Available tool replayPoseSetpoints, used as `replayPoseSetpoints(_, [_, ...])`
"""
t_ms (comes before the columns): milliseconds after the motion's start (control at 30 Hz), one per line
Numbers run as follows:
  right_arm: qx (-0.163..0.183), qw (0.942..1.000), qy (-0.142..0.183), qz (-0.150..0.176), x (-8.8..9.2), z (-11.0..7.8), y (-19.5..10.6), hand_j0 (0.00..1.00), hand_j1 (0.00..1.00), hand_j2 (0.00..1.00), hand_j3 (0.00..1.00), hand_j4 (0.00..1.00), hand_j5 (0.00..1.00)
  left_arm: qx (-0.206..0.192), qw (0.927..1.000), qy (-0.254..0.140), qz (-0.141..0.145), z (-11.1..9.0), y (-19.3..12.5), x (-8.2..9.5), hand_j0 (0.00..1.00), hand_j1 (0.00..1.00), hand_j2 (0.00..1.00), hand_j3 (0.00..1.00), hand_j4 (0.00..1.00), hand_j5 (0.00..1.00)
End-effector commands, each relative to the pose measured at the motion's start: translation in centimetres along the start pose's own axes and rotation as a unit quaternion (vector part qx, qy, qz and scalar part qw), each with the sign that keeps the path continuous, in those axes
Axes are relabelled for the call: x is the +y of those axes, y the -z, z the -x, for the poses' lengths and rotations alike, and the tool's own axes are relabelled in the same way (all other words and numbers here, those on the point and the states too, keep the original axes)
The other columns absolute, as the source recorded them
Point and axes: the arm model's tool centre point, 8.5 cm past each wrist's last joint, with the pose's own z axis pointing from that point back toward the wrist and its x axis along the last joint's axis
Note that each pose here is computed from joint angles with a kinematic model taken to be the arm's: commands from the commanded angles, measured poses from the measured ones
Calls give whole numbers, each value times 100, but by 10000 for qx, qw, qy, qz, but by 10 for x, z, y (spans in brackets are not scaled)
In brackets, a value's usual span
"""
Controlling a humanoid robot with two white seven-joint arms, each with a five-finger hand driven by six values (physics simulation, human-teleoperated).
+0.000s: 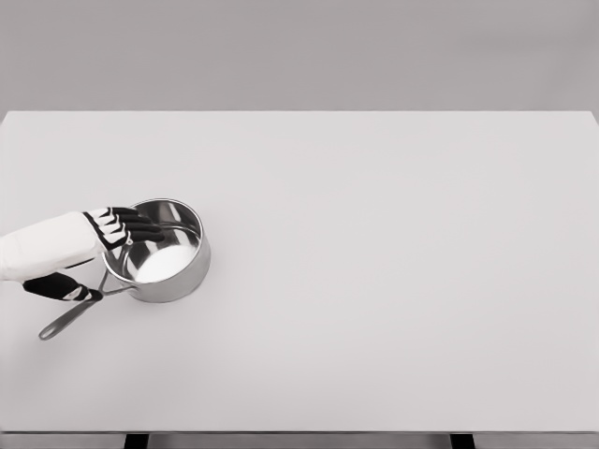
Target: Rotate pot handle
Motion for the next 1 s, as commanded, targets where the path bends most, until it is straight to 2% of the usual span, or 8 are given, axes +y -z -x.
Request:
replayPoseSetpoints(0, [0,10000,-3,-2,0,0,0,100,100,100,100,100,100,-14,9999,-75,-72,0,0,1,100,100,100,100,100,100])
replayPoseSetpoints(133, [-1,10000,-3,-2,0,0,0,100,100,100,100,100,100,-48,9997,-199,-151,-1,1,2,100,100,100,100,100,100])
replayPoseSetpoints(267, [-1,10000,-3,-2,0,0,0,100,100,100,100,100,100,-50,9994,-304,-129,-2,1,-6,100,100,100,100,100,100])
replayPoseSetpoints(633, [-1,10000,-3,-2,0,0,0,100,100,100,100,100,100,-90,9993,-321,-166,-4,6,-11,100,100,100,100,100,100])
replayPoseSetpoints(733, [-1,10000,-3,-2,0,0,0,100,100,100,100,100,100,-74,9997,-225,-87,-4,7,-15,100,100,100,100,100,100])
replayPoseSetpoints(967, [-1,10000,-3,-2,0,0,0,100,100,100,100,100,100,-62,9984,-278,-480,-5,7,-12,100,100,100,100,100,100])
